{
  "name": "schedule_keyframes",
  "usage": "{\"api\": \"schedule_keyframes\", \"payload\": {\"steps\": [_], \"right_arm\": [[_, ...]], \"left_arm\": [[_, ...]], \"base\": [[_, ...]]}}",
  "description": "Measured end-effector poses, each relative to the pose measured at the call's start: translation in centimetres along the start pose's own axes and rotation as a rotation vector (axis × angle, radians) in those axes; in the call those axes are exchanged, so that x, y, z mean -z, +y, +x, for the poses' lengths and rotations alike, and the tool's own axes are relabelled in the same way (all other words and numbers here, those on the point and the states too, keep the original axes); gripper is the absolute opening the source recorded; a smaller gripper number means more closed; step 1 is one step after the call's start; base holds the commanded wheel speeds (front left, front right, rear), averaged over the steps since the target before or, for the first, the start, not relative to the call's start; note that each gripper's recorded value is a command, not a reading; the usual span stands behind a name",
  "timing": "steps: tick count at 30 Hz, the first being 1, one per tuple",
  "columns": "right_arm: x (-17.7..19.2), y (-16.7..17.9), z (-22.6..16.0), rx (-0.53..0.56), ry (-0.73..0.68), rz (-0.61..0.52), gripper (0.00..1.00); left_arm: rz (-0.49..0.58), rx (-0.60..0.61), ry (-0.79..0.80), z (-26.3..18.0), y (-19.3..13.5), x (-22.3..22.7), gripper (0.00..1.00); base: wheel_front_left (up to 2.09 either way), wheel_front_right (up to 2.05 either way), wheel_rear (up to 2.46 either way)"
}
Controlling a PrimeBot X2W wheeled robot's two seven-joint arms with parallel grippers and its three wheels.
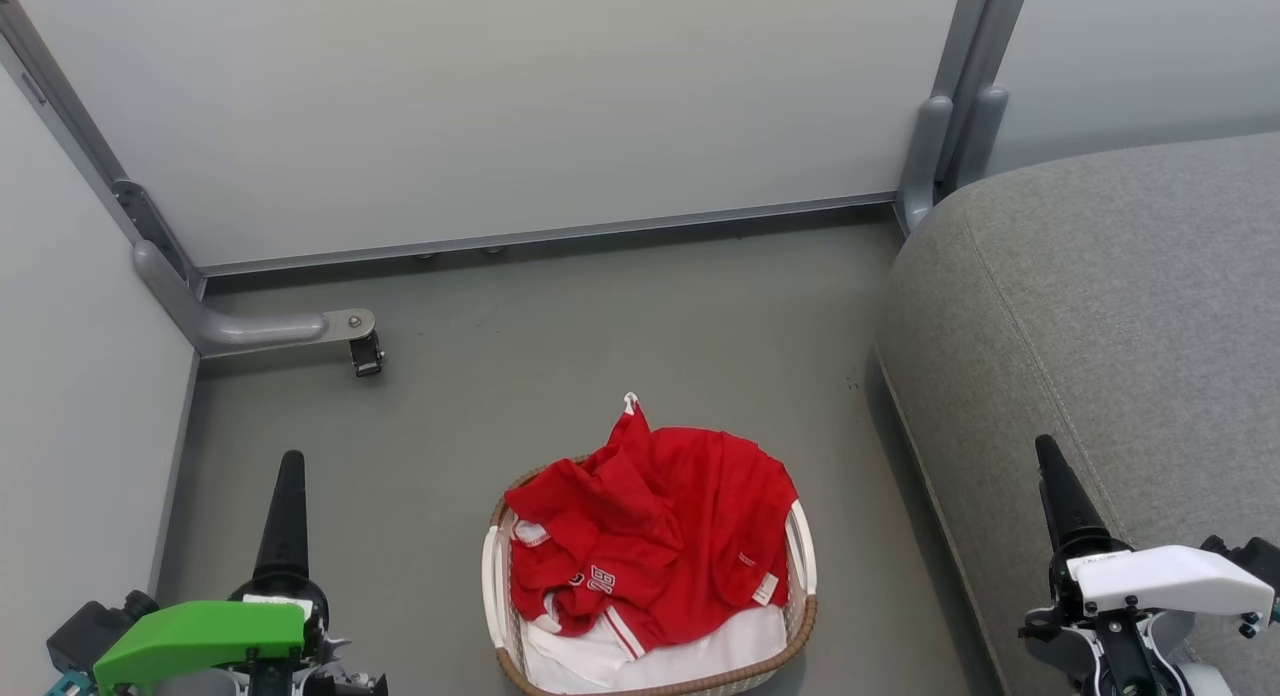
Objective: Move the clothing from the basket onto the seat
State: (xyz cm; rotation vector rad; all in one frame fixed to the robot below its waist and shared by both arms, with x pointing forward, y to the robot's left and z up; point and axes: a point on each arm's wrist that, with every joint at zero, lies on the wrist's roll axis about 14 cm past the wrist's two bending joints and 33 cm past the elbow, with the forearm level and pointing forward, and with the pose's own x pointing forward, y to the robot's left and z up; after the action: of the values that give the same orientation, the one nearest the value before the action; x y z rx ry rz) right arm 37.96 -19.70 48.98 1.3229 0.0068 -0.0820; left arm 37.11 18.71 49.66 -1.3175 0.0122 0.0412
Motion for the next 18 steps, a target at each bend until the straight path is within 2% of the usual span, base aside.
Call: {"api": "schedule_keyframes", "payload": {"steps": [5,18], "right_arm": [[-0.2,0.6,0.1,-0.019,-0.012,-0.075,1.00],[0.7,2.6,0.2,-0.093,0.000,-0.361,1.00]], "left_arm": [[0.085,-0.001,-0.005,-0.1,-0.2,0.0,1.00],[0.348,0.000,0.004,-0.5,-0.5,0.8,1.00]], "base": [[0.00,0.00,0.00],[0.00,0.00,0.00]]}}
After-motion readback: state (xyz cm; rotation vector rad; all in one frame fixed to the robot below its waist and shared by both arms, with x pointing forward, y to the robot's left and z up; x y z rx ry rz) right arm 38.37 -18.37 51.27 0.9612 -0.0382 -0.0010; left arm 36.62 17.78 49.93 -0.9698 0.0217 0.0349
